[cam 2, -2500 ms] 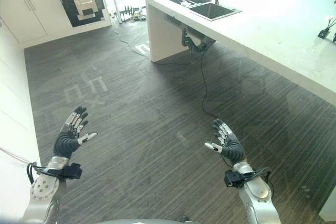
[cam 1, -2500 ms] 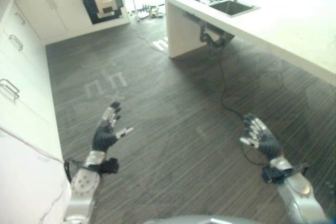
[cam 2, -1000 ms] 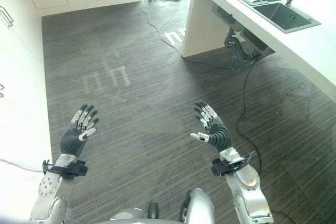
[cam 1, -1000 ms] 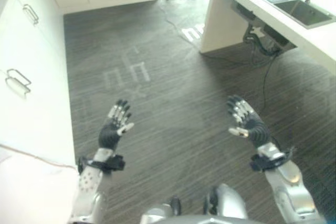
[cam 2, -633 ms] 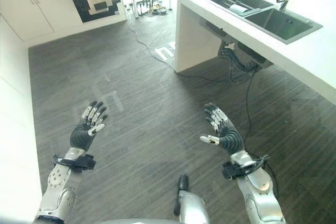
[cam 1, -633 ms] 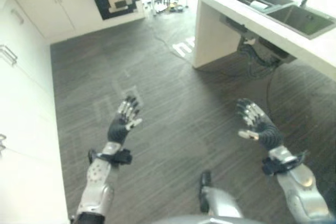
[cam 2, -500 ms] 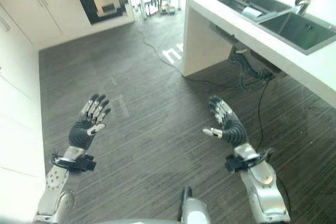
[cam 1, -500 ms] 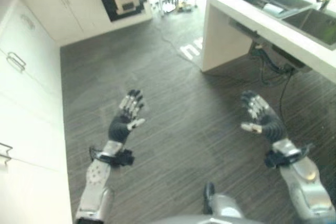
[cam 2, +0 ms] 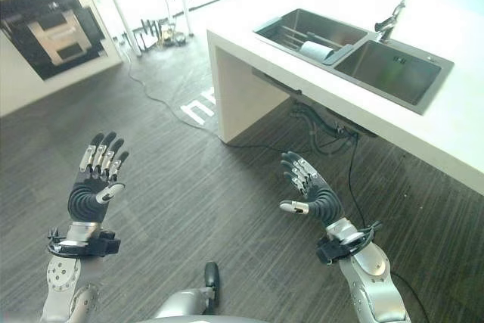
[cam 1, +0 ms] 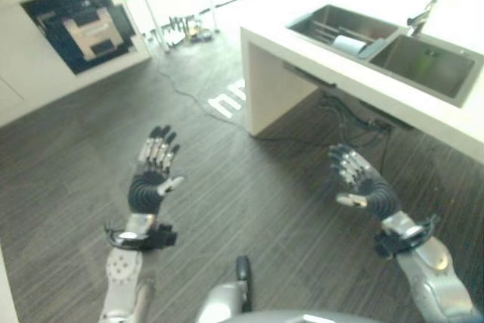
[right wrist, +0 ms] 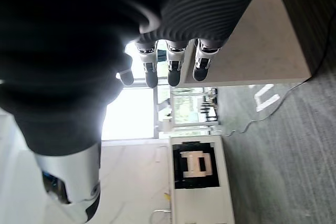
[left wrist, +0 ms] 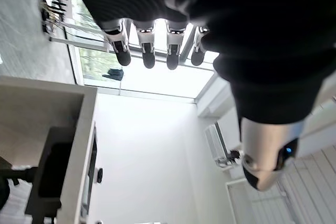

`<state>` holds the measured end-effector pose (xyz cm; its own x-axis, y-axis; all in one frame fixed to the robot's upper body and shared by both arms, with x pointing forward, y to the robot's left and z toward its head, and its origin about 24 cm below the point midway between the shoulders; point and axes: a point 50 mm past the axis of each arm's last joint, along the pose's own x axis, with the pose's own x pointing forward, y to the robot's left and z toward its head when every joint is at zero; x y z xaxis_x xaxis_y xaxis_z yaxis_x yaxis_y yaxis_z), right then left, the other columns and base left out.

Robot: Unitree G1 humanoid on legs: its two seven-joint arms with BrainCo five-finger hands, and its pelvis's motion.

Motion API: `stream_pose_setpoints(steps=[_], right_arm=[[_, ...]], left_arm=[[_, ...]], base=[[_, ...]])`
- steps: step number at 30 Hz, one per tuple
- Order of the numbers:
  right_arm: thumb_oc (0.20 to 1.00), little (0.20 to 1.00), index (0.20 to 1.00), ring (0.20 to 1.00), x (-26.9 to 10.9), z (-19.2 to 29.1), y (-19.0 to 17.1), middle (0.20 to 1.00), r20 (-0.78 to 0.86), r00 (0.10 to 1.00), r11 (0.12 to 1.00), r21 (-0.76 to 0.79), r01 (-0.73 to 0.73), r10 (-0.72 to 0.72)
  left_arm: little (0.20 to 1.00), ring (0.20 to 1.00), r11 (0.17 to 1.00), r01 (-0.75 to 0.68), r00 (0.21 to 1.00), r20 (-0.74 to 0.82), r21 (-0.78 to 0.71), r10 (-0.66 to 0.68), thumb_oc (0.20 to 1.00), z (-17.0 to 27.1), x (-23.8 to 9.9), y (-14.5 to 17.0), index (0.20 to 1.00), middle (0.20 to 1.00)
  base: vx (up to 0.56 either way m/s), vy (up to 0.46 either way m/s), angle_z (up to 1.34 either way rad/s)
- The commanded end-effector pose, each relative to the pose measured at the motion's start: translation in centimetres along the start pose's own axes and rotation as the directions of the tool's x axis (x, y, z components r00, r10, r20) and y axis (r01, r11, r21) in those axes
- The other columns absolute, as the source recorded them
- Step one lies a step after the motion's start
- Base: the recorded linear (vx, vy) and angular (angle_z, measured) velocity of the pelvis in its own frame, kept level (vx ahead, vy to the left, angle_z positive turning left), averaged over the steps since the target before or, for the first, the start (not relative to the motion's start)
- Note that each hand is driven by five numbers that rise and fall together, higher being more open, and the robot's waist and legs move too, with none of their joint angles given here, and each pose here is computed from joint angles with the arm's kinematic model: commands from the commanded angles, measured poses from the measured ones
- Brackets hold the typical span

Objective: Place the dishes in the dishwasher.

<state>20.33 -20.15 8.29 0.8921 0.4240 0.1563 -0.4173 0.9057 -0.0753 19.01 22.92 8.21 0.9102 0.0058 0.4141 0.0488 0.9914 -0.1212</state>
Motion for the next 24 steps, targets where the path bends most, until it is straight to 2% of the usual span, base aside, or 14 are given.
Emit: stream_pose_setpoints(steps=[1, 9, 16, 24], right_arm=[[1.0, 1.0, 1.0, 1.0, 1.4, 3.7, -1.0, 1.0, 0.178, 0.984, 0.997, -0.073, -0.006, 0.019], [1.0, 1.0, 1.0, 1.0, 0.9, 4.9, -1.4, 1.0, 0.283, 0.956, 0.996, -0.016, 0.092, -0.084], [1.0, 1.0, 1.0, 1.0, 0.9, 5.4, -0.4, 1.0, 0.348, 0.929, 0.992, 0.011, 0.13, -0.125], [1.0, 1.0, 1.0, 1.0, 0.1, 6.7, -2.4, 1.0, 0.407, 0.898, 0.986, 0.04, 0.164, -0.165]], left_arm=[[1.0, 1.0, 1.0, 0.009, 0.983, 0.182, -0.009, -0.007, 1.0, 2.7, 0.9, -0.3, 1.0, 1.0], [1.0, 1.0, 0.987, 0.154, 0.943, 0.292, 0.044, -0.16, 1.0, 5.0, 3.0, -1.3, 1.0, 1.0], [1.0, 1.0, 0.98, 0.19, 0.937, 0.287, 0.06, -0.199, 1.0, 5.2, 3.5, -2.4, 1.0, 1.0], [1.0, 1.0, 0.982, 0.163, 0.928, 0.322, 0.097, -0.186, 1.0, 5.8, 4.5, -2.7, 1.0, 1.0]], base=[[0.23, 0.261, -0.14], [0.21, 0.2, 0.15], [0.2, 0.221, 0.1], [0.32, -0.155, -0.21]])
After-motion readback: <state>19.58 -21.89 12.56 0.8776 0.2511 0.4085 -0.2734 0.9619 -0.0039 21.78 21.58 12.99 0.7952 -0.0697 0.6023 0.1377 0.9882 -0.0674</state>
